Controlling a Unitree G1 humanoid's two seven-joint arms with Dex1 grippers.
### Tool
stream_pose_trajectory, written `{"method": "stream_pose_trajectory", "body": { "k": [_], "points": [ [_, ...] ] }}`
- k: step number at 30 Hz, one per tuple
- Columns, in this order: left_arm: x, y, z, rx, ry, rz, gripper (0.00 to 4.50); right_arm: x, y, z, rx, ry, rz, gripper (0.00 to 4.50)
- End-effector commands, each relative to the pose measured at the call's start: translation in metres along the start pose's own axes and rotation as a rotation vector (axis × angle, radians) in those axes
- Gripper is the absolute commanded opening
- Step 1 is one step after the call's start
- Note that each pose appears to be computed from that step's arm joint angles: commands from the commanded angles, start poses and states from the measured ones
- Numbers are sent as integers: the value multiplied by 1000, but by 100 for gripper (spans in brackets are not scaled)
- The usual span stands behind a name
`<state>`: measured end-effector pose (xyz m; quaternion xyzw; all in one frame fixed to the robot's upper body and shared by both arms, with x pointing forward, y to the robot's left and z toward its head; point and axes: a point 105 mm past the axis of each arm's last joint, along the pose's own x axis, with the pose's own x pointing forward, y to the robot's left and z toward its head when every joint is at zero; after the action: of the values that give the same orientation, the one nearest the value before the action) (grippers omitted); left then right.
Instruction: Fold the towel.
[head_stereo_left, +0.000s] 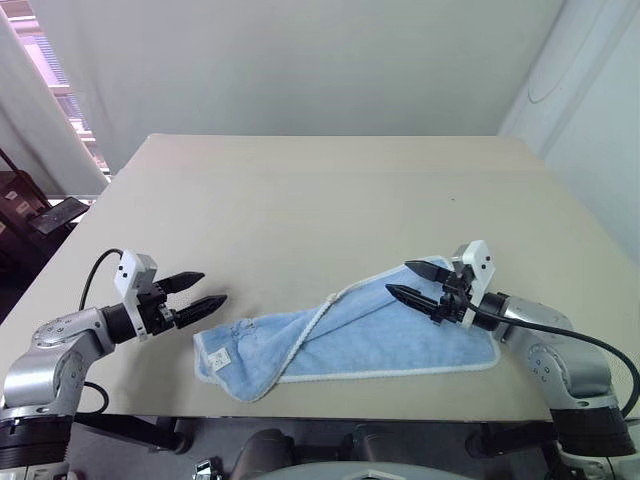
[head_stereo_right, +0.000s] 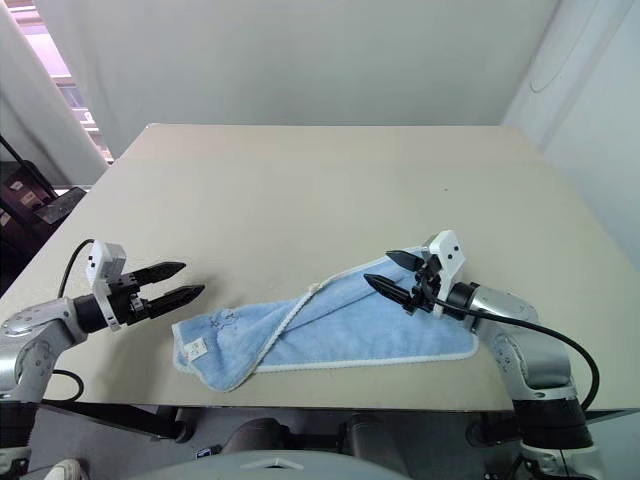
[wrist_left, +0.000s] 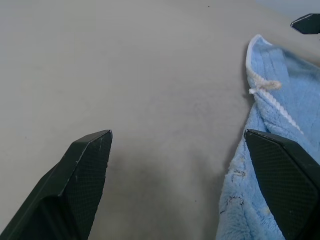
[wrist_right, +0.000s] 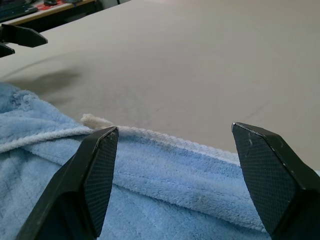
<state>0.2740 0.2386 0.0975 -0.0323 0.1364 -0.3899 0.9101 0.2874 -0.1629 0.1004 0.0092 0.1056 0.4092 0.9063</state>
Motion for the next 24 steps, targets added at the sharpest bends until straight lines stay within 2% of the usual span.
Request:
{"method": "stream_pose_trajectory", "body": {
  "k": [1,11,18,24],
  "points": [
    [4,0,16,41,-31,-15,446,-3,0,10,-26,-45,-15,379],
    [24,-17,9,17,-12,-127,446,-16,-17,16,-35,-65,-132,379],
    [54,-38,10,13,-33,-242,446,-6,-61,32,-44,-61,-341,379],
    [55,-52,11,10,-16,-298,446,9,-88,16,-18,55,-385,379]
  ]
}}
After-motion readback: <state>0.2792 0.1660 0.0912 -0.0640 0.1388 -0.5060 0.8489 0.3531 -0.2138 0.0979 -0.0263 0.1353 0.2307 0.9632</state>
